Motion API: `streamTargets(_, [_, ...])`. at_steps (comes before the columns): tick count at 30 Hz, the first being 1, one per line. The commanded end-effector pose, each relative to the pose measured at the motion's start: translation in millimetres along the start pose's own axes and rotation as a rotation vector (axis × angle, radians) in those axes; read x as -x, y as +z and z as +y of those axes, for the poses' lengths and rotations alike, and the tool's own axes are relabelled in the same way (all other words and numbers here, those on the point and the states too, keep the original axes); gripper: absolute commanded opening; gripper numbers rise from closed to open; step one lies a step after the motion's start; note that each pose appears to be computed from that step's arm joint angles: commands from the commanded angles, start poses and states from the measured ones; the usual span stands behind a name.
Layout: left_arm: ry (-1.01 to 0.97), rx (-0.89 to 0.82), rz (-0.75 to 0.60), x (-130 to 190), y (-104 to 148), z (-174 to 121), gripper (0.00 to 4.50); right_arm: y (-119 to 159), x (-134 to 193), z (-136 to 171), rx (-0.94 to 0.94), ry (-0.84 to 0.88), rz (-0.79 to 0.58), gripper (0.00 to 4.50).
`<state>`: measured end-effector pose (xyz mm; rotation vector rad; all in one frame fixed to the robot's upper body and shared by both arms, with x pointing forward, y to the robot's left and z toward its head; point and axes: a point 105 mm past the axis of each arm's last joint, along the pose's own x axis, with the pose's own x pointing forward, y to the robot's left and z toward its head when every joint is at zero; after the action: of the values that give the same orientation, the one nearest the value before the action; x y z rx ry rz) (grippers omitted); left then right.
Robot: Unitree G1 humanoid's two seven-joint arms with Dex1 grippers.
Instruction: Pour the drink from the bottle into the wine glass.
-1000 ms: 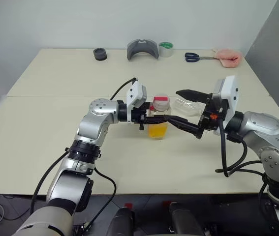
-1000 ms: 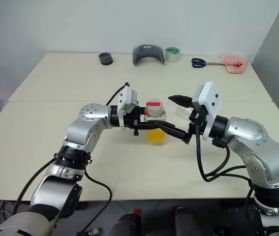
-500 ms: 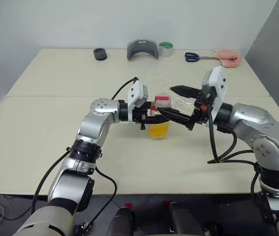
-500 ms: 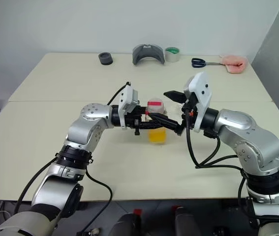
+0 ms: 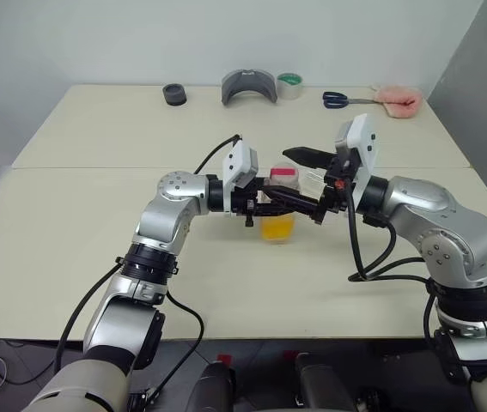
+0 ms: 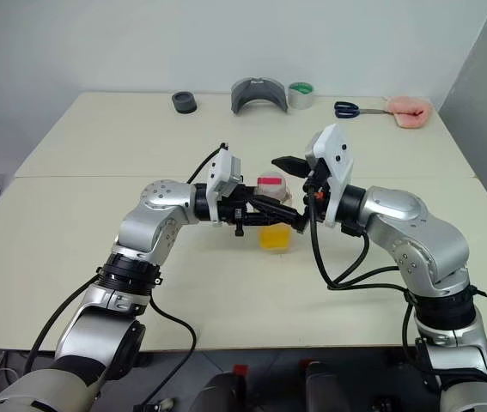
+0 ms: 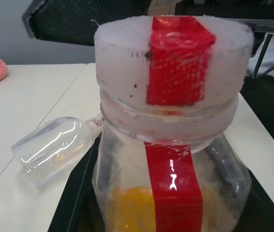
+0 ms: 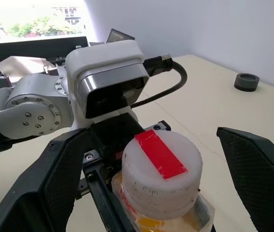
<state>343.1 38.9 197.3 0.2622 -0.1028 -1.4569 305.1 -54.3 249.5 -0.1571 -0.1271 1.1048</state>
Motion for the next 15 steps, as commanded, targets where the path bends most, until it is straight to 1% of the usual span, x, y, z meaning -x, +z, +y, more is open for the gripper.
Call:
streamTargets(1, [0.000,-0.055,-0.044,0.6,17.7,2.0,1.79,11.6,-1.1,4.6,0.058,0.023,-0.028,3.92])
streamTargets(7, [0.000,-0.054,-0.048,-0.3,17.5,1.3,1.79,6.8,-0.6,8.4,0.106,0.037,0.002,1.83])
streamTargets(10, [0.000,-0.054,-0.049,-0.6,17.6,1.3,1.79,6.3,-0.4,8.6,0.146,0.033,0.009,1.83])
streamTargets(13, [0.000,-0.052,-0.049,-0.5,16.8,0.5,1.79,10.8,0.9,7.9,0.224,0.014,-0.014,1.83])
streamTargets(15, [0.001,-0.052,-0.049,-0.4,16.4,0.1,1.78,14.8,3.5,4.9,0.140,-0.012,-0.072,1.83])
